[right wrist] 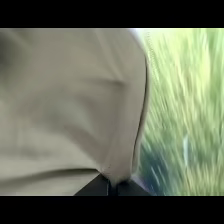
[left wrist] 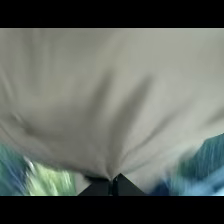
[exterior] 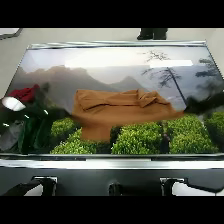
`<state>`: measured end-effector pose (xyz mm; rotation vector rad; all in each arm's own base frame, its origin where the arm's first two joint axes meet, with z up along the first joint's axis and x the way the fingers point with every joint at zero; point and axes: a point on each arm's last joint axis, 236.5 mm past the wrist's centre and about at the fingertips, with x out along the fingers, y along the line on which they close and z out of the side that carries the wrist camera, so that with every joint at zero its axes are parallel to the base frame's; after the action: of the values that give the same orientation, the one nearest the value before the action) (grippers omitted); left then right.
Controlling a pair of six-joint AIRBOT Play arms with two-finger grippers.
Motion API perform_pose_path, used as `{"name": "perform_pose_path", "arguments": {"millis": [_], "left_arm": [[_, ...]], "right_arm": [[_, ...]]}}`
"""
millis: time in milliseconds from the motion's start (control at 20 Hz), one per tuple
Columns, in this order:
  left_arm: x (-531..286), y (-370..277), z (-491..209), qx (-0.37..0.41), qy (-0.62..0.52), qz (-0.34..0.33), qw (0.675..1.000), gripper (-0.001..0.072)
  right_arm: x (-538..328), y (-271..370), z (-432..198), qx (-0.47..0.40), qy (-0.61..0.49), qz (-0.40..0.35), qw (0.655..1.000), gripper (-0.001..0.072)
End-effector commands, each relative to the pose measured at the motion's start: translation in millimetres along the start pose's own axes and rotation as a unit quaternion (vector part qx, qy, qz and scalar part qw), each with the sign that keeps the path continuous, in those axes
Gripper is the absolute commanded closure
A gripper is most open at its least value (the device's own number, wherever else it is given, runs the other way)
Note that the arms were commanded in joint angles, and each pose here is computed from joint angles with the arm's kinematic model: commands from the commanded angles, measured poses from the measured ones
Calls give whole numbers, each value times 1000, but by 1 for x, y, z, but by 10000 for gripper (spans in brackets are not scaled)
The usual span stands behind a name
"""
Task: Fold the shirts.
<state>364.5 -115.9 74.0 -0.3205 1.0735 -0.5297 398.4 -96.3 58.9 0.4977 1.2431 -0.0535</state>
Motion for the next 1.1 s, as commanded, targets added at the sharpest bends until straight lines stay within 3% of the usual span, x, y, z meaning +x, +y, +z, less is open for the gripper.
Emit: {"name": "perform_pose_path", "arguments": {"millis": [0, 100, 200, 300, 500, 650, 750, 950, 1050], "left_arm": [[-180, -80, 113, 121, -229, 79, 963, 680], [-318, -157, 136, 185, -394, 104, 894, 680], [-412, -215, 118, 218, -501, 111, 830, 680], [-450, -245, 90, 237, -542, 105, 799, 680], [-461, -255, 71, 232, -555, 96, 793, 680], [-454, -246, 88, 224, -553, 97, 796, 680], [-431, -228, 110, 211, -528, 100, 816, 680], [-282, -119, 164, 125, -350, 111, 922, 680], [-178, -45, 159, 65, -220, 114, 967, 680]], "right_arm": [[-206, 95, 78, -105, -323, 43, 940, 666], [-372, 143, 60, -159, -530, 26, 833, 666], [-468, 170, 1, -165, -628, 29, 760, 667], [-501, 179, -49, -172, -658, 23, 733, 667], [-519, 160, -84, -143, -674, -21, 724, 666], [-499, 152, -68, -131, -647, -23, 751, 667], [-453, 137, -39, -118, -581, -31, 805, 667], [-266, 103, 14, -97, -283, 4, 954, 668], [-161, 74, 23, -77, -124, -12, 989, 669]]}}
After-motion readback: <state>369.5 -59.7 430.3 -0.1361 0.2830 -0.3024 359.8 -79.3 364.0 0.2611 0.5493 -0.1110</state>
